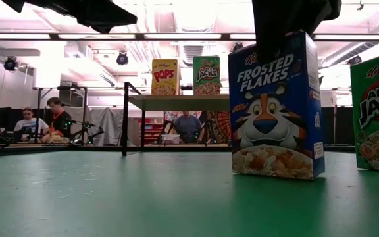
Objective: Stack cereal on shelf
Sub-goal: Put the blue cereal box on the shelf aligned with the other blue cereal boxes
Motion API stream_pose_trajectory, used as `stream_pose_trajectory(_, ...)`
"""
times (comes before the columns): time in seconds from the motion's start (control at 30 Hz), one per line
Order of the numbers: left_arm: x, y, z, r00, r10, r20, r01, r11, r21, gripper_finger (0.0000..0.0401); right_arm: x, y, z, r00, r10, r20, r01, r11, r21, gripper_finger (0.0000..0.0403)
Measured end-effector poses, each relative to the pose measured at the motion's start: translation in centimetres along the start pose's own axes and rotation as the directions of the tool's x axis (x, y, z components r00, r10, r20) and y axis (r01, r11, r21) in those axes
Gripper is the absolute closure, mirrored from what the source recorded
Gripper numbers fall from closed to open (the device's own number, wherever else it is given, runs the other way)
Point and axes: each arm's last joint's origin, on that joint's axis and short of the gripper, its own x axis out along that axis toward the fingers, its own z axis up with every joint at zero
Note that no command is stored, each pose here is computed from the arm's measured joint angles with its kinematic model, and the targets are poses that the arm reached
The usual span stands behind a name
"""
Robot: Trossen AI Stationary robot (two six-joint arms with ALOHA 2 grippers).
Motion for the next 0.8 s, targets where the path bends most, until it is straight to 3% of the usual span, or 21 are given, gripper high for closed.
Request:
stream_pose_trajectory(0.37,0.0,0.0,0.2,1.000,0.003,0.016,-0.003,1.000,-0.003,0.0401,-1.9,-0.9,0.5,0.999,0.043,0.015,-0.042,0.996,-0.080,0.0247)
stream_pose_trajectory(0.6,0.0,0.1,0.3,0.999,0.008,0.035,-0.008,1.000,0.000,0.0401,-6.9,-4.4,2.5,0.985,0.151,0.084,-0.131,0.970,-0.204,0.0250)
stream_pose_trajectory(0.8,0.0,0.1,0.4,0.999,0.008,0.037,-0.008,1.000,-0.003,0.0401,-10.5,-9.3,5.7,0.962,0.196,0.191,-0.141,0.953,-0.269,0.0250)
